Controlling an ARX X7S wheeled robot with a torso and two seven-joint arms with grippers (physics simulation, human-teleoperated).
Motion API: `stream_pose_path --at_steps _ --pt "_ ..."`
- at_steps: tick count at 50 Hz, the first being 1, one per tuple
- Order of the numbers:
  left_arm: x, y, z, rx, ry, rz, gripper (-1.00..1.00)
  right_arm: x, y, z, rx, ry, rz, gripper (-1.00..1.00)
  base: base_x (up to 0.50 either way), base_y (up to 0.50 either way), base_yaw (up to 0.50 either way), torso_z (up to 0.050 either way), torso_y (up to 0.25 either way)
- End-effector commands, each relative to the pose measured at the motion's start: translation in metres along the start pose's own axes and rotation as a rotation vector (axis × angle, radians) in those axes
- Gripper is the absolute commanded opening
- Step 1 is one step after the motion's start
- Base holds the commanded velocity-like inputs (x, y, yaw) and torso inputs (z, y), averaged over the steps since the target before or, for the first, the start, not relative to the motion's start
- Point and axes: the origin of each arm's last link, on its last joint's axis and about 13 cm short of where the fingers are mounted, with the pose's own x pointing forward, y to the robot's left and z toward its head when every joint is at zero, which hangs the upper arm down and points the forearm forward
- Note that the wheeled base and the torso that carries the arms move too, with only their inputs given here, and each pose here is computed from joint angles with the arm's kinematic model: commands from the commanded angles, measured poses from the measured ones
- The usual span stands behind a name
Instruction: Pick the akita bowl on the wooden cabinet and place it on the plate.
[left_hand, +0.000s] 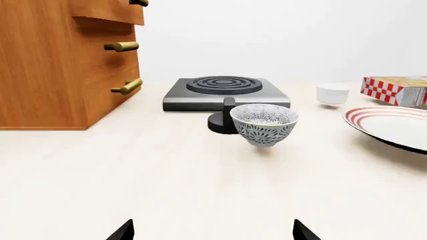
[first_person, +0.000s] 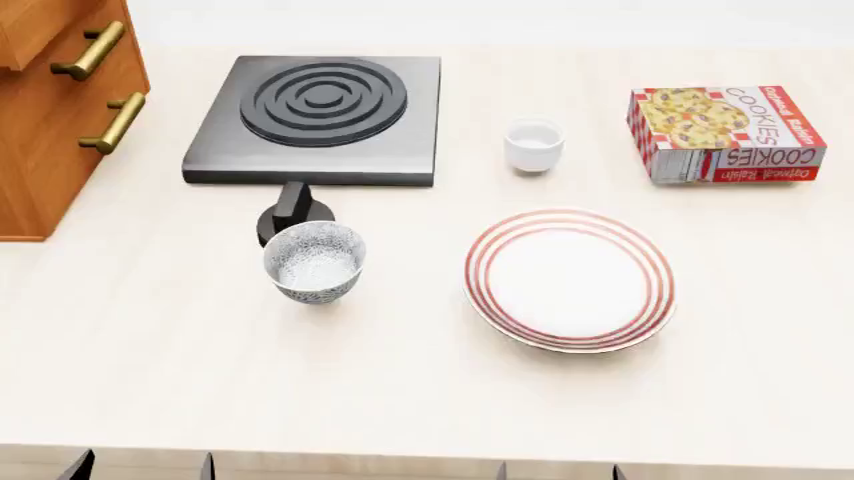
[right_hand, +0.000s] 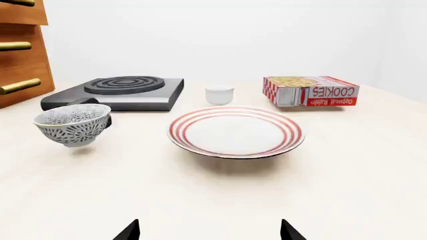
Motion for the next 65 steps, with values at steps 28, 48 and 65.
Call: stream_pose_path --at_steps 28,48,65 --pt "-0.0012 0.0002 -0.0003 -0.005 -0.022 -0.005 1.00 -0.0006 -0.0004 0.0012 0.003 -0.001 -0.004 1.00 0.00 0.00 0.00 0.000 0.000" --pt "-0.0011 0.0006 0.0005 -0.005 -0.027 -0.009 1.00 -0.0004 -0.0017 0.0023 0.017 0.001 -0.020 1.00 0.00 0.00 0.00 0.035 0.000" --pt "-0.0006 0.0002 0.0007 -0.005 -0.025 -0.009 1.00 -0.0005 -0.0013 0.0021 0.009 0.002 -0.014 1.00 0.00 0.00 0.00 0.050 0.000"
